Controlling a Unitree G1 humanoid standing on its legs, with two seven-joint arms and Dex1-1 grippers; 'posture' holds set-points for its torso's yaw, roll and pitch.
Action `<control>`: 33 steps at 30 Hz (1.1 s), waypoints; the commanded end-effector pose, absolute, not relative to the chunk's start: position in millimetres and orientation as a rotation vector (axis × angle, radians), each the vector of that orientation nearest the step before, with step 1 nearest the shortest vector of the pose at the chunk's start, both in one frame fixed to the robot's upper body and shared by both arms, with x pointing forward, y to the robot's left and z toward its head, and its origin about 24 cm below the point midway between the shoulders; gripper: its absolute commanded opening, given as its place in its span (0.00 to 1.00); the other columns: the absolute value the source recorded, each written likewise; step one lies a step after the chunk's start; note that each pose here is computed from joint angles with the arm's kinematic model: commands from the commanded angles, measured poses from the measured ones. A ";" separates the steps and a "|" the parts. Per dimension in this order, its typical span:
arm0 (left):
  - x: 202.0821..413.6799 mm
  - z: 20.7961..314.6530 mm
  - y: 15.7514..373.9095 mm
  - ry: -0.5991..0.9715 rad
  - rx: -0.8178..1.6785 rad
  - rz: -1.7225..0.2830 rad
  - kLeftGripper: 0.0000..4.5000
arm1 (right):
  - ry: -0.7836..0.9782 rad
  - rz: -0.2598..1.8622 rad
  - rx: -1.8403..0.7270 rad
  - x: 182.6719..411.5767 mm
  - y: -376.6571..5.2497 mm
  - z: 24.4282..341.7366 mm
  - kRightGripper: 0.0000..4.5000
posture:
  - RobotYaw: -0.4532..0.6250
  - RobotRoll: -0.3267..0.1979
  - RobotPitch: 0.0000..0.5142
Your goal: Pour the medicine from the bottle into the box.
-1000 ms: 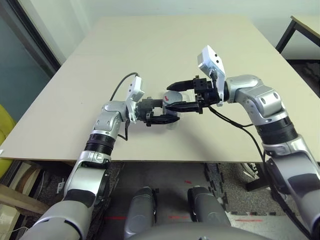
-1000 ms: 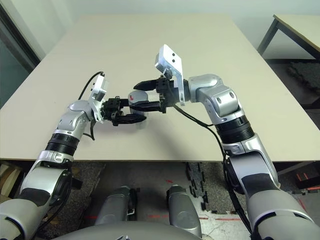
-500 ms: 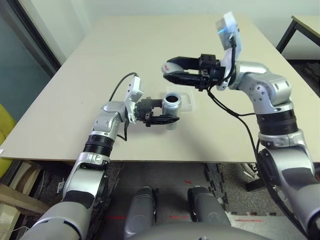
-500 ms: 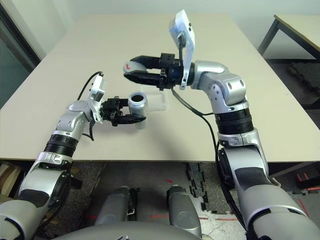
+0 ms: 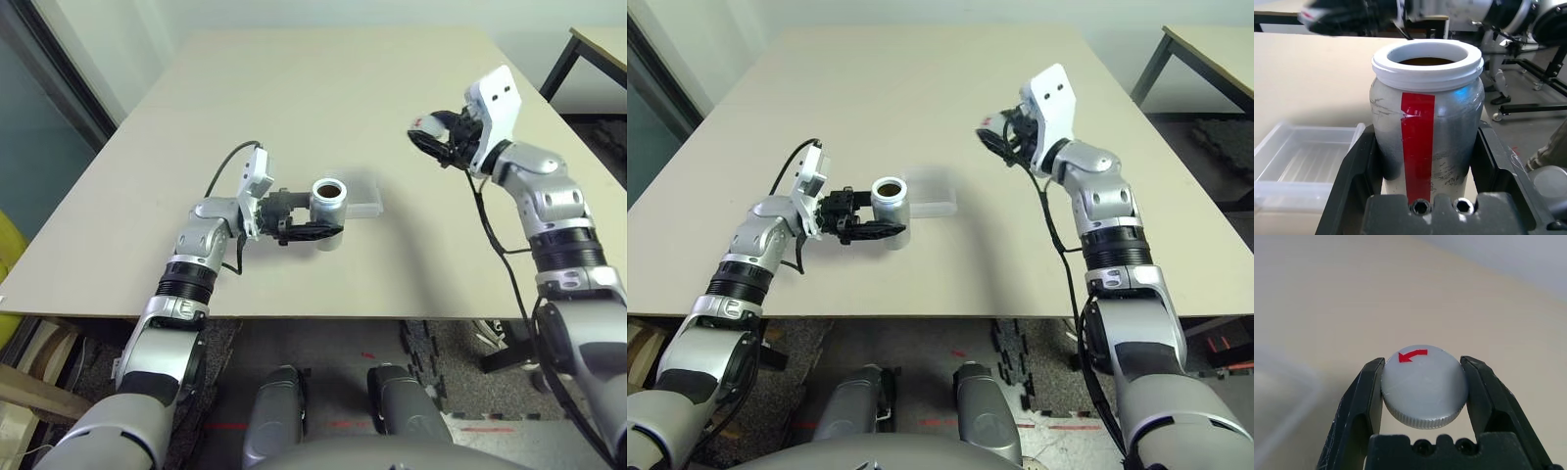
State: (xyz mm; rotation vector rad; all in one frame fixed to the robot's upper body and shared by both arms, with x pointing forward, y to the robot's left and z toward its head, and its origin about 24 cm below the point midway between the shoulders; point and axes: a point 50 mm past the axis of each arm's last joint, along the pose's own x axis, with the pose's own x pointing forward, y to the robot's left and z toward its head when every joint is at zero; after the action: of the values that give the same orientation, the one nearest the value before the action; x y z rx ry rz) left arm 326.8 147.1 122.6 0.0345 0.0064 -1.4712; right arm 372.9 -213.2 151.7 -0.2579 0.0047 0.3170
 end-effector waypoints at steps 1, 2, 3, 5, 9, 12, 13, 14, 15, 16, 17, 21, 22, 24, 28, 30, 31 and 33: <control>332.5 129.0 154.0 -0.008 0.055 -1.434 0.60 | 0.020 0.219 -0.217 370.1 -218.0 134.7 0.58 | 0.34 0.62 0.16; 333.7 130.2 156.0 -0.010 0.059 -1.425 0.60 | 0.032 0.198 -0.215 368.6 -218.3 127.4 0.58 | 0.34 0.62 0.16; 334.6 131.3 157.6 -0.010 0.062 -1.420 0.60 | 0.047 0.180 -0.191 367.4 -218.2 119.9 0.58 | 0.34 0.62 0.16; 335.7 132.4 160.0 -0.008 0.065 -1.414 0.60 | 0.083 0.149 -0.157 366.3 -217.1 105.2 0.58 | 0.34 0.62 0.16; 336.7 132.9 160.3 -0.012 0.068 -1.409 0.60 | 0.172 0.138 -0.120 366.4 -207.9 78.6 0.58 | 0.34 0.62 0.16; 336.8 132.8 160.1 -0.015 0.069 -1.407 0.60 | 0.227 0.134 -0.122 366.3 -203.7 66.3 0.58 | 0.35 0.62 0.16; 336.8 132.6 160.0 -0.016 0.069 -1.405 0.60 | 0.250 0.127 -0.112 366.1 -203.0 61.9 0.58 | 0.35 0.62 0.16; 336.8 132.5 159.9 -0.016 0.070 -1.404 0.60 | 0.264 0.121 -0.105 366.0 -202.5 59.2 0.58 | 0.35 0.62 0.16; 336.8 132.2 159.9 -0.016 0.070 -1.402 0.60 | 0.273 0.124 -0.110 366.1 -202.0 57.5 0.58 | 0.35 0.62 0.15; 336.7 132.0 159.9 -0.017 0.071 -1.401 0.60 | 0.279 0.124 -0.110 366.2 -201.9 56.7 0.58 | 0.35 0.62 0.15; 336.8 131.9 159.9 -0.017 0.071 -1.400 0.60 | 0.281 0.125 -0.112 366.4 -201.9 56.4 0.58 | 0.35 0.62 0.15; 338.0 131.6 160.0 -0.021 0.079 -1.382 0.60 | 0.285 0.185 -0.125 366.2 -200.0 58.7 0.65 | 0.35 0.62 0.15; 339.3 131.4 159.9 -0.017 0.081 -1.367 0.60 | 0.277 0.196 -0.133 366.4 -201.6 61.9 0.74 | 0.35 0.62 0.15; 341.3 131.3 159.7 -0.013 0.086 -1.345 0.60 | 0.262 0.202 -0.137 367.1 -205.8 68.1 0.87 | 0.35 0.62 0.15; 347.7 134.2 158.5 -0.031 0.112 -1.283 0.60 | 0.103 0.249 -0.310 365.9 -223.4 110.7 1.00 | 0.34 0.62 0.14; 349.9 134.5 157.6 -0.036 0.123 -1.260 0.60 | 0.054 0.289 -0.340 362.1 -225.9 124.5 1.00 | 0.33 0.62 0.14; 351.3 134.9 157.0 -0.041 0.133 -1.247 0.60 | 0.025 0.324 -0.351 359.4 -226.2 132.3 1.00 | 0.33 0.62 0.14; 355.1 136.7 155.8 -0.061 0.165 -1.207 0.60 | -0.011 0.407 -0.368 352.4 -226.0 145.0 1.00 | 0.33 0.62 0.14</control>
State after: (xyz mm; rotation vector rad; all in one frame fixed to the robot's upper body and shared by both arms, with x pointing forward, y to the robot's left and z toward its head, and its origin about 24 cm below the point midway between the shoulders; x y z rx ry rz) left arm 351.6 155.0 135.1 0.1260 -0.0533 -1.2417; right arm 358.0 -229.8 142.6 -0.3700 -0.0021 0.3306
